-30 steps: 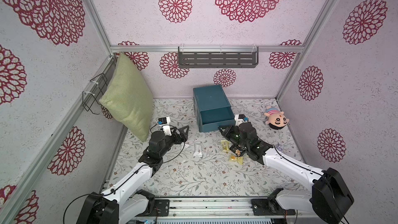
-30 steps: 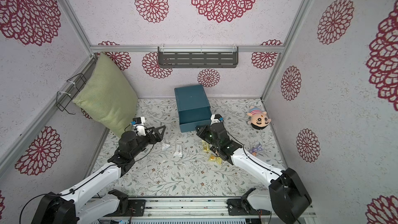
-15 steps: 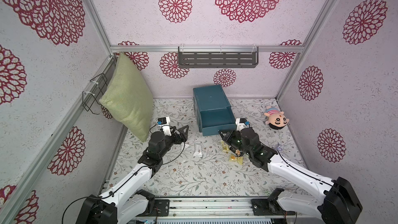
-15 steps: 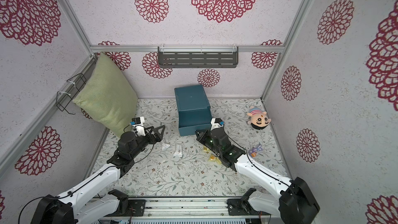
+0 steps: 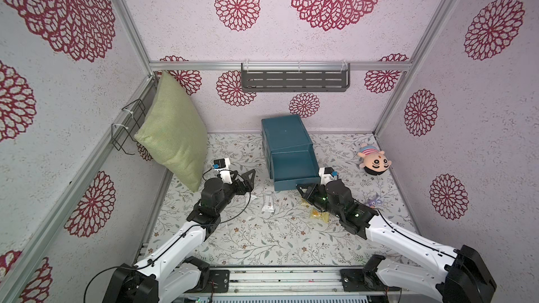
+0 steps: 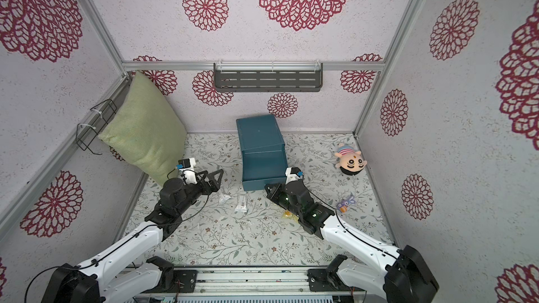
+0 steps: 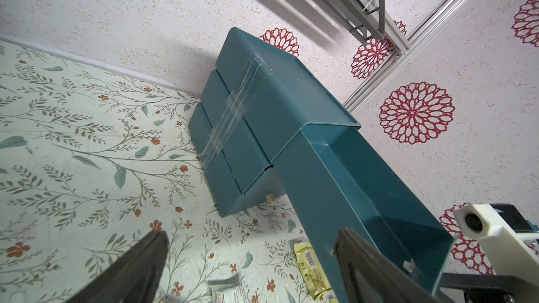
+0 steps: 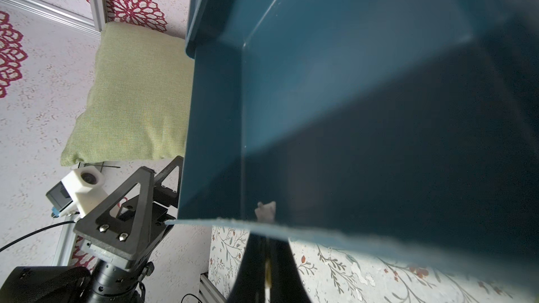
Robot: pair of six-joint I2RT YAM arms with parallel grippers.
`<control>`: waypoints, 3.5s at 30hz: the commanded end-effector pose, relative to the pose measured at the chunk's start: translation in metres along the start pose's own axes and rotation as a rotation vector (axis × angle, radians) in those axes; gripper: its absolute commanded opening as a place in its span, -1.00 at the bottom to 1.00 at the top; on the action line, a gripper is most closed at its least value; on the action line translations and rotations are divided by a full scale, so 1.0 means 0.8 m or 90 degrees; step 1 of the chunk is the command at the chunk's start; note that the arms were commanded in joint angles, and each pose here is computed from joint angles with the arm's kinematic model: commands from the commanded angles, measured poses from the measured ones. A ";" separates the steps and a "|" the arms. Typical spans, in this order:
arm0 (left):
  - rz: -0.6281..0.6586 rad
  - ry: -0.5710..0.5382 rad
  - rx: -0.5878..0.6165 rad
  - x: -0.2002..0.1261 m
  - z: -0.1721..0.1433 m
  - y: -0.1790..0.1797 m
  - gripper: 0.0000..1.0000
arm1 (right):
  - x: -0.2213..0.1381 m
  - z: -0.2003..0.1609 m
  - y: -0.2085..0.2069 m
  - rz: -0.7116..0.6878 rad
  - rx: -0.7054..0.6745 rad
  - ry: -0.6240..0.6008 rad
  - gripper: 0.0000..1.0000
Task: Place the cookies into the drawer by color
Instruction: Open the drawer in the storage box, then pick up the cookie at the center of the board.
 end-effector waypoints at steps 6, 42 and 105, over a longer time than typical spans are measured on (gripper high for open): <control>-0.014 -0.002 0.011 0.000 0.003 -0.011 0.95 | 0.000 0.026 0.015 -0.010 -0.041 -0.043 -1.00; -0.019 0.016 0.021 0.009 -0.007 -0.017 0.95 | -0.025 0.066 -0.001 -0.038 -0.089 -0.053 0.13; 0.045 0.070 -0.031 -0.053 -0.121 -0.089 0.95 | -0.090 -0.048 -0.228 -0.094 0.033 0.101 0.04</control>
Point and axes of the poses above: each gripper's point midway between its finger pads, its own x axis out along the fingers, its own y axis along the line the jaws close on, z = x × y, the point moved 5 cm from there along -x, back along the fingers, and after that the axes turned 4 degrees about -x, right-handed, at the moved point
